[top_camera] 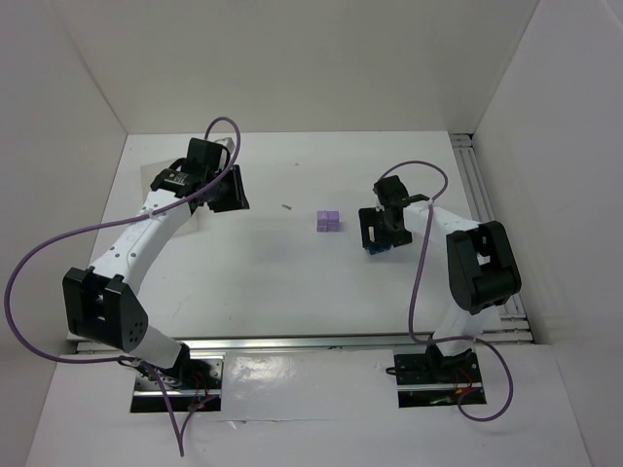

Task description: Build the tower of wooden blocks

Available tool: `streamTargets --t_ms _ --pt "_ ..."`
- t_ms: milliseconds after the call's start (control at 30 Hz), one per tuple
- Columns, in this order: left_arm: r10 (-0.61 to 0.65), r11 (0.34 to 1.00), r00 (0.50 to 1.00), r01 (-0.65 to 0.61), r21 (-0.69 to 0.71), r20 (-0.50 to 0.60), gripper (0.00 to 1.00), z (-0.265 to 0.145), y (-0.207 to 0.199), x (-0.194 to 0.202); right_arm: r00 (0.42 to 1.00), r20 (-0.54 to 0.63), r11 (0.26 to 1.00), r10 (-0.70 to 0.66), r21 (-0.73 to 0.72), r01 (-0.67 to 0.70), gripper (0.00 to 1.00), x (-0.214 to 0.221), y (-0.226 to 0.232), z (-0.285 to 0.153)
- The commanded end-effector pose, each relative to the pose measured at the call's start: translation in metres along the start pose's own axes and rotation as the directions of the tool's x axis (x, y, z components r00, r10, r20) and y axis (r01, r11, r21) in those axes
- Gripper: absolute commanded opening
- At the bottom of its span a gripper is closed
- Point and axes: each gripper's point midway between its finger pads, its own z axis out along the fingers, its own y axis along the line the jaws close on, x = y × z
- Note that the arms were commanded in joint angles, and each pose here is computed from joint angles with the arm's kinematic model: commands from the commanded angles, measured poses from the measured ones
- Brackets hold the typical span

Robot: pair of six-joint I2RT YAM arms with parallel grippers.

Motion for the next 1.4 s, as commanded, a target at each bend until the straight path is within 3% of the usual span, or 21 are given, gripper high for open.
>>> streamTargets --t_ms 0,533,767,933,1100,1367 --pt "0.022 1.0 0.999 -0.022 0.018 0.035 0.44 -0.003 -0.005 -0.009 0.997 0.074 1.0 -0.002 -0.004 0.002 0.88 -0.026 0.001 -0.004" --pt "0.031 0.999 0.999 -0.031 0.009 0.038 0.44 -0.003 -0.003 -0.01 0.997 0.083 1.0 -0.001 0.03 -0.002 0.64 -0.033 0.0 -0.004" --pt "0.032 0.999 0.998 -0.033 0.007 0.06 0.44 -0.007 -0.005 -0.017 0.985 0.147 0.993 0.094 0.054 -0.103 0.62 -0.056 -0.002 -0.033" --pt "0.02 1.0 0.996 -0.02 -0.006 0.086 0.44 -0.012 0.001 -0.025 0.947 0.23 0.974 0.225 -0.044 -0.221 0.61 -0.083 0.031 -0.07" --pt "0.015 1.0 0.995 -0.014 -0.008 0.097 0.44 -0.015 0.003 -0.028 0.923 0.28 0.964 0.264 -0.082 -0.251 0.61 -0.108 0.072 -0.095" --pt "0.009 1.0 0.996 -0.007 -0.024 0.093 0.44 -0.018 0.013 -0.025 0.916 0.276 0.957 0.291 -0.087 -0.277 0.61 -0.126 0.115 -0.084"
